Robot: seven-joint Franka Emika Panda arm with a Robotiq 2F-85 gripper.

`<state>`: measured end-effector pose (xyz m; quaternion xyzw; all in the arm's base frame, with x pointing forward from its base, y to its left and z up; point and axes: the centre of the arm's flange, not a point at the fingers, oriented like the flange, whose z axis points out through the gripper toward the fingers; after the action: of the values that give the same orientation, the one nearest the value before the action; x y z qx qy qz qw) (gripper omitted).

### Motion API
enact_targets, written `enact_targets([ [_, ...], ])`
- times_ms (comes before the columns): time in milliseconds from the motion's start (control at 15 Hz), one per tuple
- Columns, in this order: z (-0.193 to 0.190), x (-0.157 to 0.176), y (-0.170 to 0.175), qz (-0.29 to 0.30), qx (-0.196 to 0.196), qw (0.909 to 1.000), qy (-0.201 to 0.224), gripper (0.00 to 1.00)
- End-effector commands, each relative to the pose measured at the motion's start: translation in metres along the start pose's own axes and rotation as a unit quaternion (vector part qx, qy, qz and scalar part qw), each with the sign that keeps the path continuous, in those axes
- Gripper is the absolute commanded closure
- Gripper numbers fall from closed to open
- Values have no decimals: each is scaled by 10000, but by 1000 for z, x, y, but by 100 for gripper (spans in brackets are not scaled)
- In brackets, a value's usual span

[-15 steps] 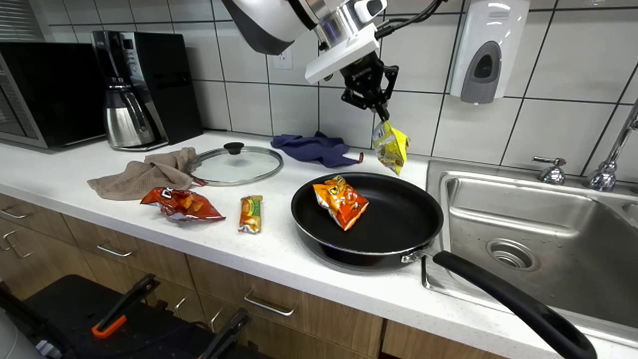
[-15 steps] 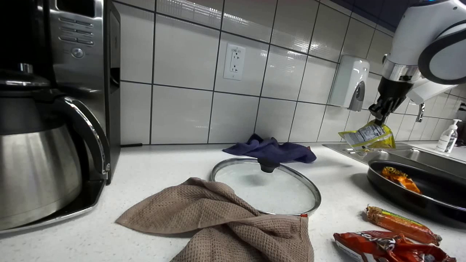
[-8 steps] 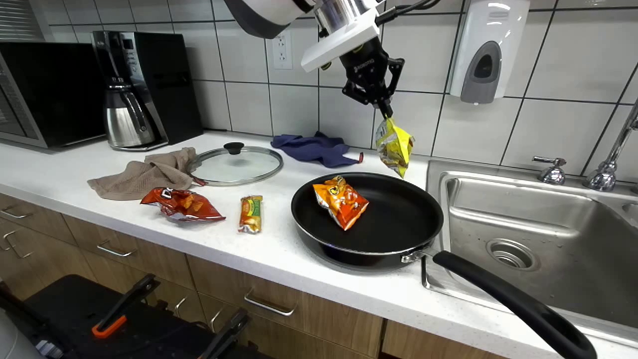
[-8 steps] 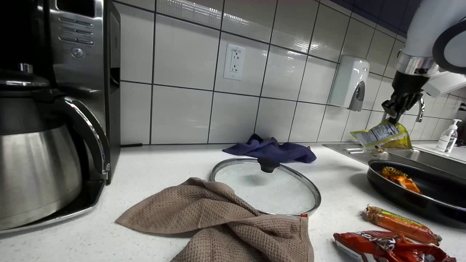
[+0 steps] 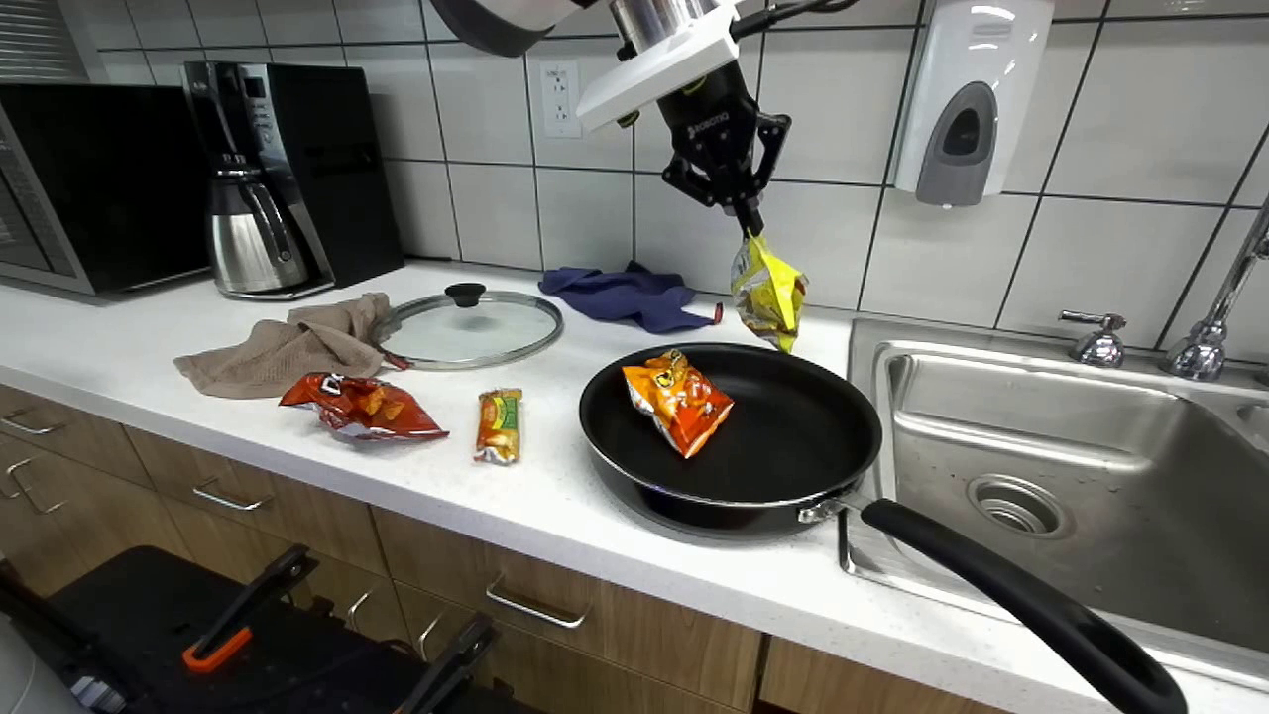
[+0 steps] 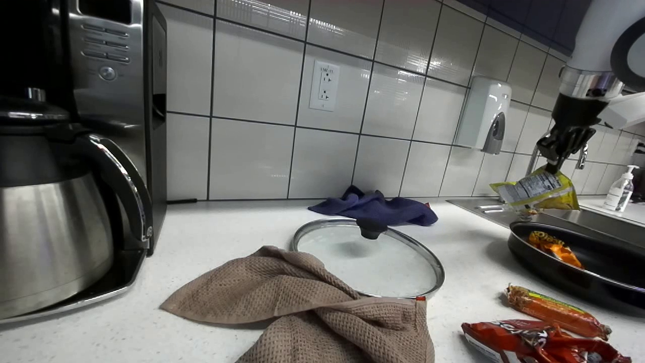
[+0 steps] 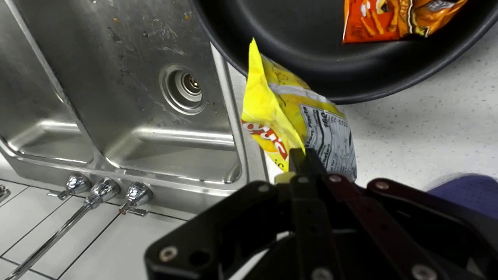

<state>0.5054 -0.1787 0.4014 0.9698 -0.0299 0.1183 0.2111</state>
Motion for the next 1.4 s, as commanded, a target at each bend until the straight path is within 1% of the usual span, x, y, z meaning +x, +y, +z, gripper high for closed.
enact_targets([
  [0,-11,-16,4,-39,86,9997,-225,100],
  [333,-19,-26,16,121,-40,9994,-324,100],
  [667,-22,-32,23,205,-57,9990,-402,100],
  [867,-13,-33,25,231,-53,9982,-543,100],
  [1067,-4,-36,22,125,-83,9977,-661,100],
  [1333,10,-39,16,-18,-249,9959,-873,100],
])
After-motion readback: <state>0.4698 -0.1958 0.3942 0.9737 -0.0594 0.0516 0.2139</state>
